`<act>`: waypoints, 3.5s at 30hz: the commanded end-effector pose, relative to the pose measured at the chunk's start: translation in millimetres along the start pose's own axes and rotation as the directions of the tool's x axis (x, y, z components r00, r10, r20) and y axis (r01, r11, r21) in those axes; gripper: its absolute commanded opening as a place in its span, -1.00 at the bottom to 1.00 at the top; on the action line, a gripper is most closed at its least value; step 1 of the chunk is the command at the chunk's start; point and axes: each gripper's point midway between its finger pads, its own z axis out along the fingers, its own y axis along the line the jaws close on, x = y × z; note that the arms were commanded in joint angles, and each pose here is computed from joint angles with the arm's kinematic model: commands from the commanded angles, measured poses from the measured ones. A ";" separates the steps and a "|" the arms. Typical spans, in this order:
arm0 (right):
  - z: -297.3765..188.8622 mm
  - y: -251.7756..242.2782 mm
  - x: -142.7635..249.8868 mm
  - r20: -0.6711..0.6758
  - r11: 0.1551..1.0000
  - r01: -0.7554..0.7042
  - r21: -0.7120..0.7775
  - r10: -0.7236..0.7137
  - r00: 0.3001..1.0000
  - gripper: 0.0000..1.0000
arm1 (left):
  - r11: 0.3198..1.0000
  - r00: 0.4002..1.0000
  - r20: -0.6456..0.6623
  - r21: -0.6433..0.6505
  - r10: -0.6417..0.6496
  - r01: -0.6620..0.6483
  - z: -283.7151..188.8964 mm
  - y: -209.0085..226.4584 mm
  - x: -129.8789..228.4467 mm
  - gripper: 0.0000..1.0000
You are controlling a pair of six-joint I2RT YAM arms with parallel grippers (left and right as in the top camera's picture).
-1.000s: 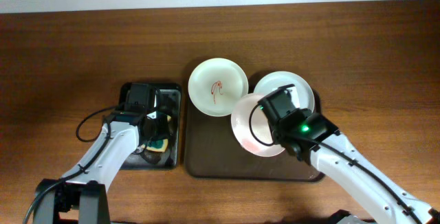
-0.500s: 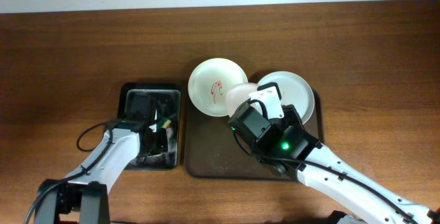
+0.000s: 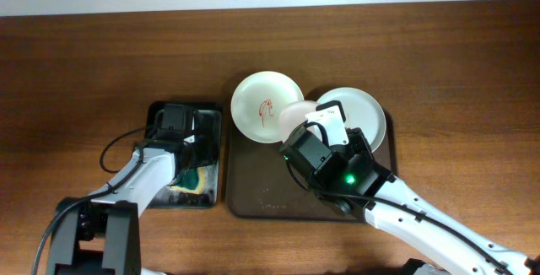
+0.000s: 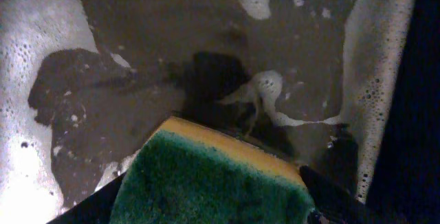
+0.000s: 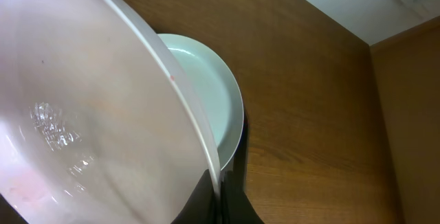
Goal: Clean dirty plates on tray and stack at the side
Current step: 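Lift the front plate with right gripper and carry it to the right side, then grasp the left plate's rim with right gripper and pull it forward, then dip the sponge into the soapy sink tray with left gripper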
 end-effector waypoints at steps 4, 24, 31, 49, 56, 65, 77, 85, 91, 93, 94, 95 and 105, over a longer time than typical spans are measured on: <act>-7.1 -7.4 -11.7 0.037 0.999 -0.043 0.016 0.043 0.998 -0.92 | 1.000 1.000 0.000 0.002 -0.002 0.002 1.3 -0.3 -4.7 -1.00; 66.5 -74.4 23.9 -0.317 0.808 -0.585 -0.073 0.537 0.782 -0.92 | 1.000 0.996 0.085 0.031 -0.008 0.005 -72.7 -1.2 -18.3 0.99; 136.4 -231.9 158.7 -0.337 0.310 -0.900 0.306 0.920 0.202 -0.92 | 1.000 0.998 0.065 0.026 -0.006 0.005 -72.2 0.0 -13.3 0.99; 130.0 42.5 -18.0 -0.282 0.686 -0.348 -0.639 0.212 0.936 0.50 | 1.000 0.998 0.065 0.026 -0.006 0.005 -72.1 -0.1 -13.3 0.99; 139.5 87.1 -81.0 -0.021 0.745 -0.196 -0.637 0.238 0.971 0.42 | 1.000 0.999 0.050 0.022 -0.005 0.004 -71.8 0.9 -9.5 0.99; 167.2 142.5 -42.6 -0.133 0.681 -0.217 -0.699 0.175 0.976 -0.74 | 1.000 0.999 0.049 0.022 -0.005 0.004 -71.8 0.9 -9.4 0.99; 63.1 121.3 92.3 -0.682 0.640 -0.451 -0.623 -0.160 0.714 -0.55 | 1.000 1.000 0.019 0.019 -0.002 0.001 -71.5 1.5 -2.0 0.99; 68.1 127.2 107.0 -0.687 0.641 -0.459 -0.615 -0.152 0.710 -0.92 | 1.000 0.991 -0.130 -0.018 0.013 -0.016 -26.3 3.4 24.9 0.67; 68.0 127.2 107.1 -0.688 0.641 -0.459 -0.615 -0.152 0.710 -0.92 | 0.999 0.977 -0.212 -0.037 0.014 -0.023 -8.7 6.6 41.4 -1.00; 68.1 127.2 107.0 -0.687 0.641 -0.459 -0.615 -0.152 0.710 -0.92 | 0.999 0.978 -0.210 -0.037 0.014 -0.022 -10.9 6.6 40.7 -1.00; 68.1 127.2 107.0 -0.687 0.641 -0.459 -0.615 -0.152 0.710 -0.92 | 0.999 0.979 -0.205 -0.037 0.014 -0.022 -14.7 6.3 37.8 -1.00; 68.1 127.2 107.0 -0.687 0.641 -0.459 -0.615 -0.152 0.710 -0.92 | 0.999 0.983 -0.185 -0.039 0.014 -0.022 -21.6 5.9 29.7 -0.58; 68.0 127.1 107.2 -0.688 0.641 -0.458 -0.615 -0.153 0.710 -0.92 | 1.000 0.968 -0.250 0.003 0.014 -0.014 -34.9 -0.4 42.5 -1.00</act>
